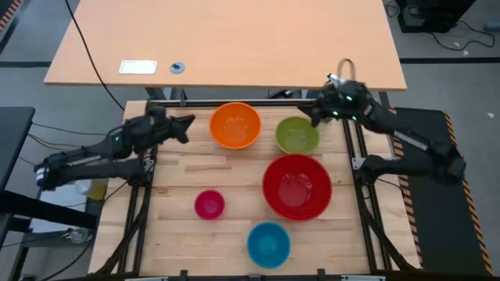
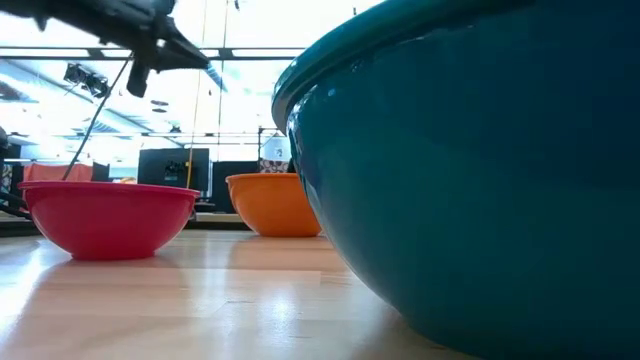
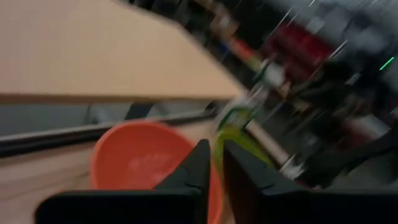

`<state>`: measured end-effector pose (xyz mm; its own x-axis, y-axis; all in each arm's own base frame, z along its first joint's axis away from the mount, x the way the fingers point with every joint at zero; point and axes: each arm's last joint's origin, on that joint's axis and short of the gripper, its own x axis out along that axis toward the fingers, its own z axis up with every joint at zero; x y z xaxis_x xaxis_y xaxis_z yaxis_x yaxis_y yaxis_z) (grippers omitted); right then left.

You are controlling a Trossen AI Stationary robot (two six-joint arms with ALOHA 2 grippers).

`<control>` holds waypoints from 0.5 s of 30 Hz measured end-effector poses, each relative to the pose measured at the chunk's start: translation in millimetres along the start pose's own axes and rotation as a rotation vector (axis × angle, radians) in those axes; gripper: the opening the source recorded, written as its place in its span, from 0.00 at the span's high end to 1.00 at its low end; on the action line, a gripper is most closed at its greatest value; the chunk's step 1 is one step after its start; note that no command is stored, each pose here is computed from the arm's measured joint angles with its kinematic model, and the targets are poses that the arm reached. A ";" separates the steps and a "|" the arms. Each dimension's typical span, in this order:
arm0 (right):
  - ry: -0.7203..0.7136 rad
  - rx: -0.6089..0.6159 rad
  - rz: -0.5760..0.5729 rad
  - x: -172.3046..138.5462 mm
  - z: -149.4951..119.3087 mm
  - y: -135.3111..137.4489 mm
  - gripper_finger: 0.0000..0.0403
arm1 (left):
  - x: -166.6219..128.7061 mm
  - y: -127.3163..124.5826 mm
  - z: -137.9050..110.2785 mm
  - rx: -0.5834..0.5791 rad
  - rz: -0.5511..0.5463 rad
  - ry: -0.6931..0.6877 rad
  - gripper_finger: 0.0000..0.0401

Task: Nest bowls inside each other by size order
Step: Stack the orange bowl on top of the red bowl

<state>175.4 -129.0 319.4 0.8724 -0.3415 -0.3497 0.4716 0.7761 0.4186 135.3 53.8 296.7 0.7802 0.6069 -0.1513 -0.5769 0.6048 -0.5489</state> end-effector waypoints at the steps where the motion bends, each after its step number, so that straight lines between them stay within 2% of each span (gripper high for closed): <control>1: 0.035 -0.019 -0.001 9.0 4.0 1.5 0.71 | 4.6 -4.1 2.6 0.015 0.025 0.034 0.84; 5: 0.173 -0.061 0.011 51.5 11.2 6.2 0.63 | 18.3 -18.5 13.6 0.064 0.107 0.142 0.70; 9: 0.279 -0.075 0.019 91.4 14.6 12.2 0.46 | 23.6 -26.5 21.2 0.064 0.178 0.227 0.57; 15: 0.375 -0.076 -0.063 149.8 10.4 5.1 0.20 | 19.6 -31.7 25.6 0.015 0.164 0.250 0.50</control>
<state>309.8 -181.8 277.8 0.7278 -0.1827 -0.6610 0.4992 0.8020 0.3280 162.7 59.7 332.2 0.7102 0.5525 -0.4362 -0.7026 0.5175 -0.4885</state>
